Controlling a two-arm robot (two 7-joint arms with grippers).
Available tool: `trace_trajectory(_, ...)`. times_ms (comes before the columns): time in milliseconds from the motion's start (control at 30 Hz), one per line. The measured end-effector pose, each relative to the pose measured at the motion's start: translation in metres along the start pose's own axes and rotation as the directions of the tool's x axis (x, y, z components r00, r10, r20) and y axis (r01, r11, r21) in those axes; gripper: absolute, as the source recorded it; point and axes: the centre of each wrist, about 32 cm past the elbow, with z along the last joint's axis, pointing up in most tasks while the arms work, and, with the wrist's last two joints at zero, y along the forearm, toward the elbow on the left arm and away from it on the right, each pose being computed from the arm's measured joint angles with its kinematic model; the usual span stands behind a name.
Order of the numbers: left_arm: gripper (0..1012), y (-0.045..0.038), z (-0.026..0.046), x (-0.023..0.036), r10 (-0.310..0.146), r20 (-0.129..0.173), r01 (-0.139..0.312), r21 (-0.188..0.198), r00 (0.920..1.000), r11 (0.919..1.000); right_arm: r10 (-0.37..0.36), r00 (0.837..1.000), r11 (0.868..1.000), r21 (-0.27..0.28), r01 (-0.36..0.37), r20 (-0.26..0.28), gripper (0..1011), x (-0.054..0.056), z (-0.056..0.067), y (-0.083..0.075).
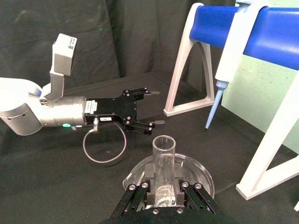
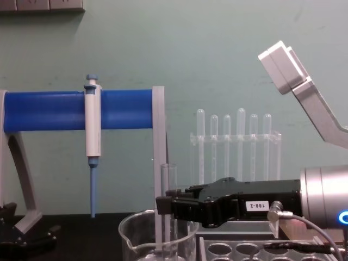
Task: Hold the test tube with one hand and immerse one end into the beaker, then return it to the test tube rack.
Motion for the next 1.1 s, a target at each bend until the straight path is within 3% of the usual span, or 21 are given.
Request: trace_trajectory(1100,1000,0.0000,0.0000,0.0000,0.000,0.000,0.000,0.000,1.0000,1.0000,0.000,1.000,1.000,0.000,0.000,0.000,222,0.0000,0.0000,0.0000)
